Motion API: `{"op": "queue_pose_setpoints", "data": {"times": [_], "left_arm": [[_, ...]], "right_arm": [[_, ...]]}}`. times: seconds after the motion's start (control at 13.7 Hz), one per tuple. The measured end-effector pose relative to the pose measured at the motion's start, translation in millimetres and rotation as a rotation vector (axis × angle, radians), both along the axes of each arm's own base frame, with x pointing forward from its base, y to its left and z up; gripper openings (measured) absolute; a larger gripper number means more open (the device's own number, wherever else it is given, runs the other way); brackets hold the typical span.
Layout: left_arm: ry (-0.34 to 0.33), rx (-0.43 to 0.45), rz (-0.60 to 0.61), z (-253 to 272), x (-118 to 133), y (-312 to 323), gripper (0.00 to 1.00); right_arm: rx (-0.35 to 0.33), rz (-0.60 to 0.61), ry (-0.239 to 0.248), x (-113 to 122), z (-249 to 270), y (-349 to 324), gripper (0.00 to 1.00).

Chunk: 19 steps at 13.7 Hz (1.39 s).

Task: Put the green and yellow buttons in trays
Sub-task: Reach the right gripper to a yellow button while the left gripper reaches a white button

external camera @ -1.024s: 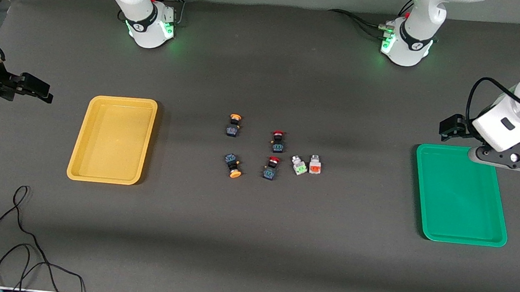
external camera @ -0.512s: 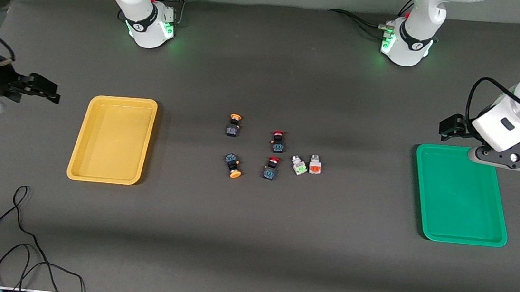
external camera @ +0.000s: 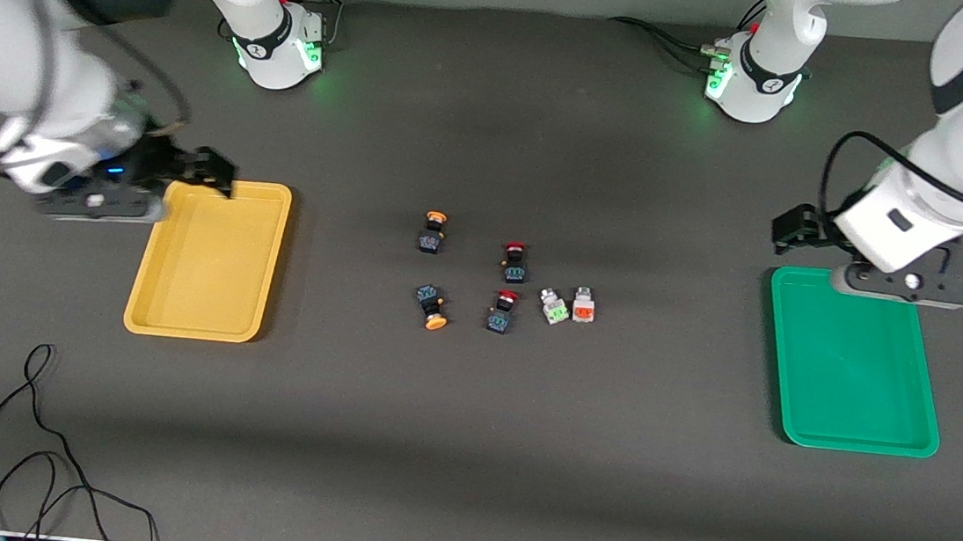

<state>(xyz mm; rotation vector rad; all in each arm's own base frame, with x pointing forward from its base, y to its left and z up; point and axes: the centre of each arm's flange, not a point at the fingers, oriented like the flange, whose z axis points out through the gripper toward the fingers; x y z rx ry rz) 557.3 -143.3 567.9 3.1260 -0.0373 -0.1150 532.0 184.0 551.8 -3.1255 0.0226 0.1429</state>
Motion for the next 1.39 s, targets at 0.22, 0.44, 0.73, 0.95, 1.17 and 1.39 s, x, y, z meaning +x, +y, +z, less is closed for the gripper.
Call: {"op": "queue_pose_setpoints", "data": {"times": [0.22,0.44,0.73,0.95,1.17,1.39], "left_arm": [[0.018,-0.001,0.062,-32,6,-47,1.0],[0.057,0.002,0.103,-91,13,-97,1.0],[0.094,0.006,0.128,-174,16,-149,1.0],[0.071,-0.015,0.116,-243,4,-169,1.0],[0.068,-0.024,0.097,-303,-12,-178,1.0],[0.051,-0.048,0.081,-350,-22,-191,1.0]], "right_arm": [[-0.015,-0.043,-0.001,-30,-9,75,1.0],[-0.016,-0.086,-0.022,-67,-26,146,1.0],[-0.028,-0.103,-0.023,-111,-65,216,1.0],[-0.027,-0.1,-0.029,-117,-107,233,1.0],[-0.01,-0.121,-0.054,-118,-175,220,1.0],[-0.008,-0.131,-0.064,-119,-242,214,1.0]]}}
